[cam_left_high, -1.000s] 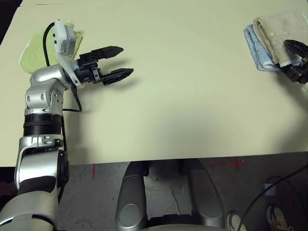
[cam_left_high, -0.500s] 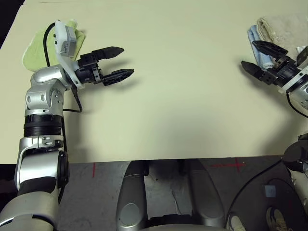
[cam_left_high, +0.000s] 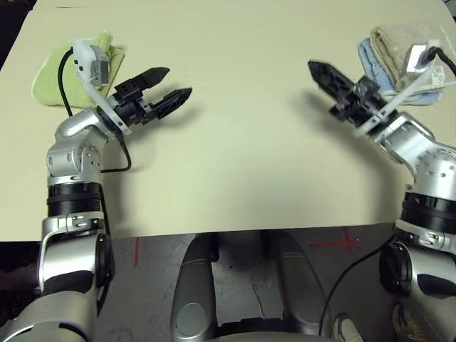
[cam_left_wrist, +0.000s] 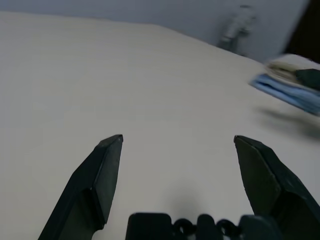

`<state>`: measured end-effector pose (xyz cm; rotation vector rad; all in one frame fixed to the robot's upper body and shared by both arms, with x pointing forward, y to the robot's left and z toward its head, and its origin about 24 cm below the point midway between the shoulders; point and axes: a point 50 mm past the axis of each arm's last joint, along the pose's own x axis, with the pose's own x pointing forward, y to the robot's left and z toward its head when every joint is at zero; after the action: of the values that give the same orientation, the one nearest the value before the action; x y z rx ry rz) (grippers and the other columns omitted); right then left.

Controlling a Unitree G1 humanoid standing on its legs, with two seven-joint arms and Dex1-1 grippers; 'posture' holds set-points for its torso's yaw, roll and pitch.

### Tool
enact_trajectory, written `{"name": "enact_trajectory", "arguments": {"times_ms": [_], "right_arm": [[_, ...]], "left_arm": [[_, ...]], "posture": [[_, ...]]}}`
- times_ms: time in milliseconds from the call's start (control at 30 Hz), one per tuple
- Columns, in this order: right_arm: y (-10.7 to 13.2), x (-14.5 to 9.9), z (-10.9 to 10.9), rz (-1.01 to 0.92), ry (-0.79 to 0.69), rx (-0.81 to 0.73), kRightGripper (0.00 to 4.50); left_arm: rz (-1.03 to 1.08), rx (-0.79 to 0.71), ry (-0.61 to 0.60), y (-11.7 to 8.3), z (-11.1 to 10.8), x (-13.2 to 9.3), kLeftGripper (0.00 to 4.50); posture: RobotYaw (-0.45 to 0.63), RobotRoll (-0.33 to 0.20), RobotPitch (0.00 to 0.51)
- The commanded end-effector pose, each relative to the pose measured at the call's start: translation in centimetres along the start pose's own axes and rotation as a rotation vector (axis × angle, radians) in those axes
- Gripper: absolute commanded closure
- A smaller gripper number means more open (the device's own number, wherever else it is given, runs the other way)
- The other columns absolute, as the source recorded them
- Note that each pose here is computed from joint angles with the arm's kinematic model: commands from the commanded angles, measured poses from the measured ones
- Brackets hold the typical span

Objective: Fold the towel and set it aside.

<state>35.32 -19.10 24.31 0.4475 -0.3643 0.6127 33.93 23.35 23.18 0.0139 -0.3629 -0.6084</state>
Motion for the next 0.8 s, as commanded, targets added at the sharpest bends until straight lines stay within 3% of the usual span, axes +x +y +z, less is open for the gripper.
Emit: {"name": "enact_trajectory", "arguments": {"times_ms": [33, 133, 300, 400, 633, 800], "right_arm": [[-1.6, 0.4, -0.8, 0.004, 0.012, -0.189, 0.08], [-1.9, 1.2, -1.6, 0.036, 0.049, -0.397, 0.08], [-2.3, 2.1, -2.4, -0.035, -0.032, -0.509, 0.08], [-3.2, 1.9, -1.8, -0.16, -0.111, -0.564, 0.08], [-5.0, 1.4, -1.3, -0.417, -0.162, -0.57, 0.08], [-5.3, 1.5, -1.5, -0.475, -0.165, -0.502, 0.08]], "left_arm": [[0.185, 0.054, -0.014, 0.0, -0.3, -0.7, 0.0], [0.422, 0.081, -0.016, 1.0, -0.7, -1.4, 0.0], [0.663, 0.229, -0.058, 2.8, -0.7, -2.2, 0.0], [0.69, 0.34, -0.082, 3.2, -0.3, -1.9, 0.0], [0.785, 0.429, -0.101, 4.1, -0.2, -0.9, 0.0], [0.719, 0.365, -0.126, 3.7, -0.3, 0.1, 0.0]], "posture": [[-0.04, 0.0, 0.338], [-0.03, 0.0, 0.337], [-0.02, 0.0, 0.327], [-0.03, 0.0, 0.318], [-0.04, 0.0, 0.306], [-0.05, 0.0, 0.303]]}}
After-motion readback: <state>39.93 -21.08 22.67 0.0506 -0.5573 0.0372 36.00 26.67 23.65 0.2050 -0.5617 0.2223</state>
